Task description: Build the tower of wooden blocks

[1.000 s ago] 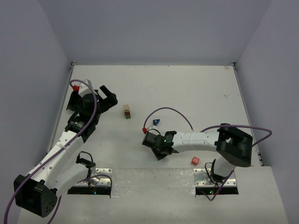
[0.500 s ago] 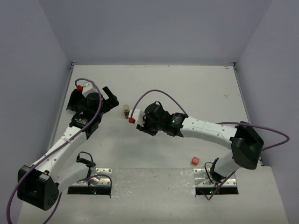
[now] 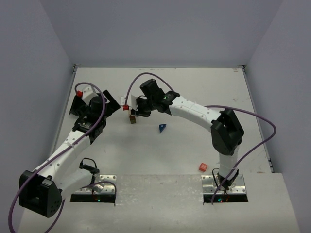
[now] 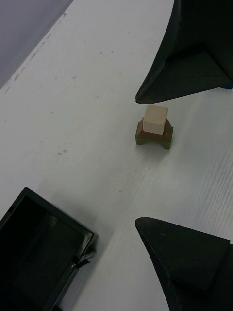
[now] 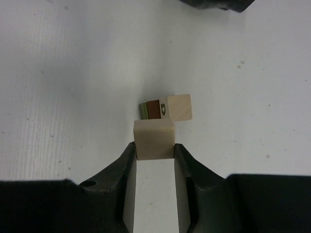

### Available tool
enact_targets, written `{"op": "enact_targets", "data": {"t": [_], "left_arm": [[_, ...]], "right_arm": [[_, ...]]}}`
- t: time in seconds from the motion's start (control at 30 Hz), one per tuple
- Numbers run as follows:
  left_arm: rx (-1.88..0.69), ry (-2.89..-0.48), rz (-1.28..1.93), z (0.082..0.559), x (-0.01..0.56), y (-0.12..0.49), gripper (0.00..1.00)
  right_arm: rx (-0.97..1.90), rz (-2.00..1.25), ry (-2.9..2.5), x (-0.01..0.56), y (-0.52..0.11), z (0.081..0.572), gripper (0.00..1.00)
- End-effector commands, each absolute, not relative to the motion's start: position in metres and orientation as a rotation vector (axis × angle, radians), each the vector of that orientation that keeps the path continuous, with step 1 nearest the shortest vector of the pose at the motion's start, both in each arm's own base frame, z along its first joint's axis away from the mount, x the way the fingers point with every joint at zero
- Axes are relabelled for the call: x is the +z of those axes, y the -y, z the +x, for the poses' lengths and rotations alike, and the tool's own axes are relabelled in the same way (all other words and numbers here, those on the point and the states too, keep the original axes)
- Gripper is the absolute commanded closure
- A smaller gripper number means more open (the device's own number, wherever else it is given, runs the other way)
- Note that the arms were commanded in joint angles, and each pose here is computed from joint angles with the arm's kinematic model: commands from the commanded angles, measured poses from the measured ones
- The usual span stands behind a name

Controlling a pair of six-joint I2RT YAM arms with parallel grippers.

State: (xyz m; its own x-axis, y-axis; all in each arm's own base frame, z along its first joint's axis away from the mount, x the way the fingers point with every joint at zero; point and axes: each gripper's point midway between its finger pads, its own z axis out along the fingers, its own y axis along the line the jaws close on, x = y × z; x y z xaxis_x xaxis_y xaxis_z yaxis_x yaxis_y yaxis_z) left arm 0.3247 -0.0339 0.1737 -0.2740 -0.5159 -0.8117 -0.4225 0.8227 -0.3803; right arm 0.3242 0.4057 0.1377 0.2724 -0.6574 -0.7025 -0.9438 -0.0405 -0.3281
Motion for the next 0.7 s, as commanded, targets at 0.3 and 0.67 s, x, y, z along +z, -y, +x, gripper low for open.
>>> {"op": "enact_targets", "data": {"t": [0.3, 0.67], "left_arm": [[-0.077, -1.817, -0.787, 0.325, 0.194, 0.019, 0.00], [-0.067, -1.813, -0.796, 0.326, 0.192, 0.017, 0.00]], "right_arm": [[0.559, -1.855, -1.414, 0.141, -0.430, 0.356, 0.74], [0.546, -1.836, -1.441, 0.137, -0.443, 0.374, 0.72]]}}
